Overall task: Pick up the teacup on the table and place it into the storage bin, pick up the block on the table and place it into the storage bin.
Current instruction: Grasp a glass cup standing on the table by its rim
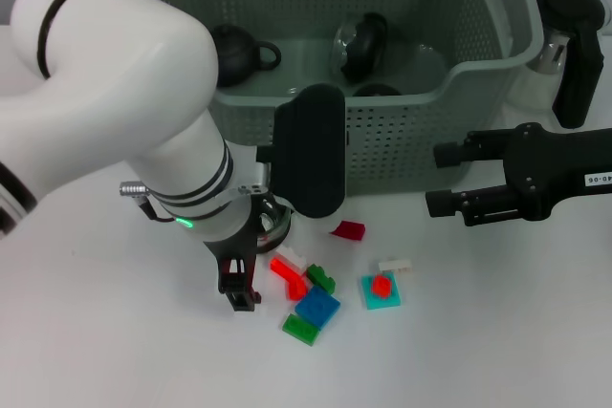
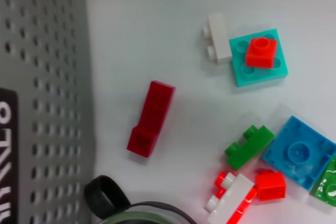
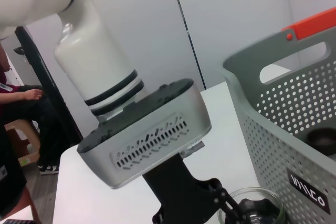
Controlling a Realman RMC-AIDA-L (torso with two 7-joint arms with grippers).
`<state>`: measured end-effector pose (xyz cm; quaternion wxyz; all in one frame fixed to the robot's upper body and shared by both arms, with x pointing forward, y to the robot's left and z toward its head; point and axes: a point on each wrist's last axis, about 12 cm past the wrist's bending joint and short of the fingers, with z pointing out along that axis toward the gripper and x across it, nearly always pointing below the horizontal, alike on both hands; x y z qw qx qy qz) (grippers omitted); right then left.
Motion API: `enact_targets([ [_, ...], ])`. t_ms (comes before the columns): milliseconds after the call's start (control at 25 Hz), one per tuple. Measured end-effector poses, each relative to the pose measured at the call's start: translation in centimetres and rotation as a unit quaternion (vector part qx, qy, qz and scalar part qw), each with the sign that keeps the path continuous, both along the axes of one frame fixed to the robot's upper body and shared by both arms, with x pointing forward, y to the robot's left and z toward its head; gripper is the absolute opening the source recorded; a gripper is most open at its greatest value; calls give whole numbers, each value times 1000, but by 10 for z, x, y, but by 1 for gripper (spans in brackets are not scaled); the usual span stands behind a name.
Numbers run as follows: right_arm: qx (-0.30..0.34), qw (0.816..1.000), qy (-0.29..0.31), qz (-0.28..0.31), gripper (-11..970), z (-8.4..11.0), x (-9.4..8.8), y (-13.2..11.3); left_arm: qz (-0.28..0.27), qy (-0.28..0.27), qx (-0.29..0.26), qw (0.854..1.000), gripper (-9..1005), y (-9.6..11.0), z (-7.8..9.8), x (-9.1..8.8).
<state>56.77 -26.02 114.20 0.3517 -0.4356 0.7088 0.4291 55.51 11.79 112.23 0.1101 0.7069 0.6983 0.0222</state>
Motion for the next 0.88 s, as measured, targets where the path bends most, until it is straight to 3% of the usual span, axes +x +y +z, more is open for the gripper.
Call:
enact_targets([
  [440,1,1000,-1,-2,837,0,0,0,-6,10,12,1000,824,-3,-2,-4],
  [880,2,1000,-3,-3,837,1,1,-1,1,23,19,1000,657,-1,-1,-6],
])
